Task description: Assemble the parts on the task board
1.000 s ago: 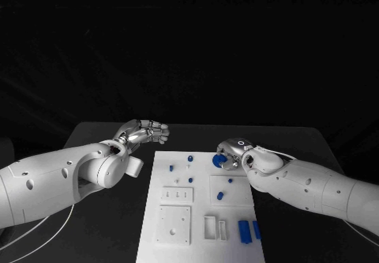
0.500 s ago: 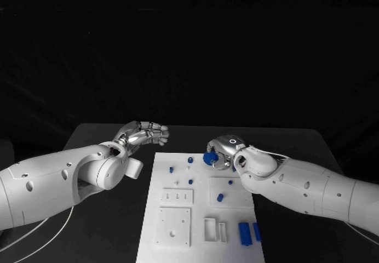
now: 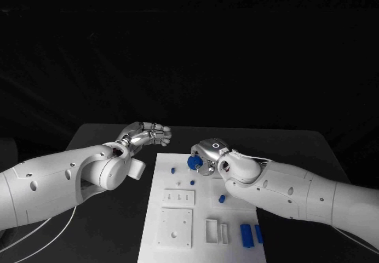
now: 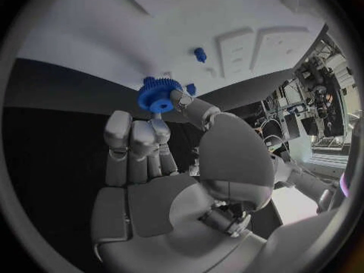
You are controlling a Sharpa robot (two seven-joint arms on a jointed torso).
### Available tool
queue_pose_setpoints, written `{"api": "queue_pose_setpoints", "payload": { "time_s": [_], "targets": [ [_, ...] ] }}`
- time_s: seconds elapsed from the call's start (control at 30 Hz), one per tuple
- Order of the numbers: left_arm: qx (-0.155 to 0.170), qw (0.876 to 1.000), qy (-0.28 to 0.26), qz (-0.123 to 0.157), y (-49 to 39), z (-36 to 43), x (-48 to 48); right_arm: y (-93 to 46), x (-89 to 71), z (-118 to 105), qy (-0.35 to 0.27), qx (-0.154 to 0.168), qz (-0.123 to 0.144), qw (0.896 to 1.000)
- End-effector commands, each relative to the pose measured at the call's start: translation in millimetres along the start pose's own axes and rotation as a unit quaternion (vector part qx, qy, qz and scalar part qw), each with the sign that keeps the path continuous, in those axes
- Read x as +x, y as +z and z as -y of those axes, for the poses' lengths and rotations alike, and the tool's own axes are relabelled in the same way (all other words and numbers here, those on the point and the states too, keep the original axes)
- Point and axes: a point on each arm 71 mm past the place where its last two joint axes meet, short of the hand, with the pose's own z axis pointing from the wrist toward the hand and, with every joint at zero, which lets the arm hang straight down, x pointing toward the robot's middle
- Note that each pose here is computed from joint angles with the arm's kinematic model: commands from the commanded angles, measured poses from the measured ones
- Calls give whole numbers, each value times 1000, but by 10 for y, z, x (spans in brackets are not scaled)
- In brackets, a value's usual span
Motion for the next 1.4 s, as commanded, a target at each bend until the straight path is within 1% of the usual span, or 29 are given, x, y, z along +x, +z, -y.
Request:
{"api": "queue_pose_setpoints", "payload": {
  "time_s": [0.03, 0.17, 0.4, 0.57, 0.67, 0.9, 1.17, 1.4],
  "targets": [
    [5, 1000, -4, -7, 9, 18, 41, 33, 38, -76, -19, -7, -3, 1000],
    [5, 1000, -5, -9, 15, 20, 56, 58, 80, -118, -24, -9, -10, 1000],
    [5, 1000, -4, -9, 13, 21, 56, 89, 100, -133, -28, -7, -16, 999],
    [5, 1000, -5, -9, 18, 23, 63, 116, 115, -186, -29, -11, -20, 999],
    [5, 1000, -5, -11, 22, 24, 77, 118, 143, -203, -33, -10, -34, 999],
    [4, 1000, -7, -17, 31, 28, 117, 134, 228, -211, -34, -5, -41, 999],
    [4, 1000, -6, -14, 34, 24, 102, 142, 290, -190, -35, 1, -44, 998],
    [4, 1000, -6, -16, 42, 25, 115, 159, 313, -176, -33, 5, -42, 999]
  ]
}}
